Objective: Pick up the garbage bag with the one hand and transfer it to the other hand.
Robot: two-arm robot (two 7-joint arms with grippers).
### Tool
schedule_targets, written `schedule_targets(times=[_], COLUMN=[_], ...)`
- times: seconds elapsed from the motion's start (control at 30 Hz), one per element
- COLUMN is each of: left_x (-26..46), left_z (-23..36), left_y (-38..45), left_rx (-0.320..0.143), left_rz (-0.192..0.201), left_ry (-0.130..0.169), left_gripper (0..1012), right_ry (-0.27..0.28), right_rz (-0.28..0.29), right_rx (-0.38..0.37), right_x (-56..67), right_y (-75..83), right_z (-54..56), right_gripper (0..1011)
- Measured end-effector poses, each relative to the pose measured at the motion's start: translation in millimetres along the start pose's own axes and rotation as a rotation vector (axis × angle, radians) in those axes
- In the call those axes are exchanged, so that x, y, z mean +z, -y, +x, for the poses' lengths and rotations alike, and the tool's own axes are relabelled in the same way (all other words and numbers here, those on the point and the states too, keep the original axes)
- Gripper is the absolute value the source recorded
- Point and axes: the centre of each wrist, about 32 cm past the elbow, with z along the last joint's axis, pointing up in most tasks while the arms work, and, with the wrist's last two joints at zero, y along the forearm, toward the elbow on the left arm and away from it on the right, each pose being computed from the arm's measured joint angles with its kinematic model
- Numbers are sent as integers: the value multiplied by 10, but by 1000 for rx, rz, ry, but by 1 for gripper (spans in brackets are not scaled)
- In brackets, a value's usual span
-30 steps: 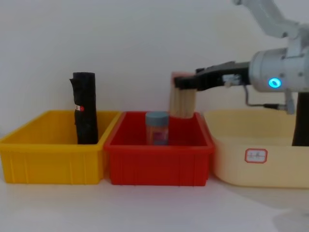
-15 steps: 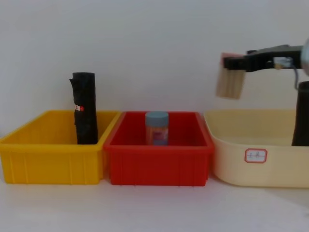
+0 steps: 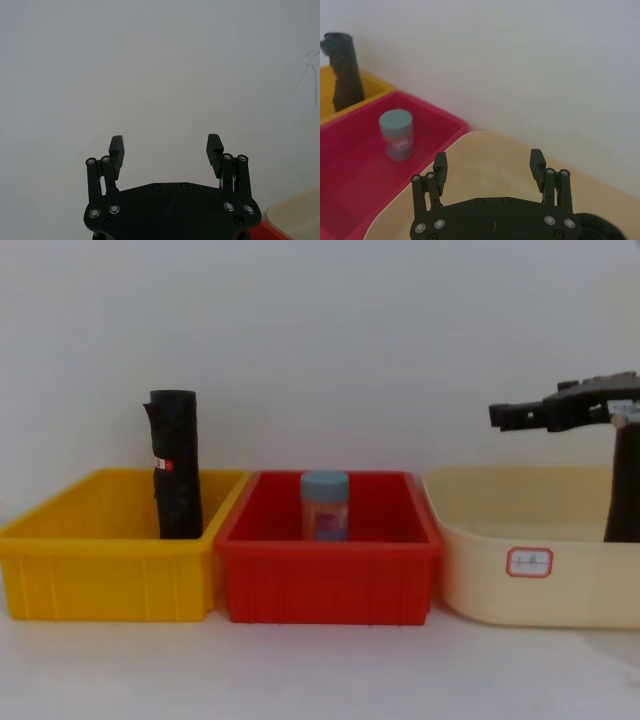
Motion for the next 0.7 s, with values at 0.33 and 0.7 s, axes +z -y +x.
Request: schedule_targets(times=[0.33, 0.7], left_x=[0, 0], left_z=[0, 0], left_y=[0, 0], left_rx=[0, 0], left_rz=[0, 0], left_ry=[0, 0], left_gripper=[1000, 1000], right_ry=[17, 4], right_rz=[-16, 17], right_rx=[50, 105], right_x=[-51, -87], right_y=[53, 283], right_z=[-82, -151], right_gripper=[1000, 1000])
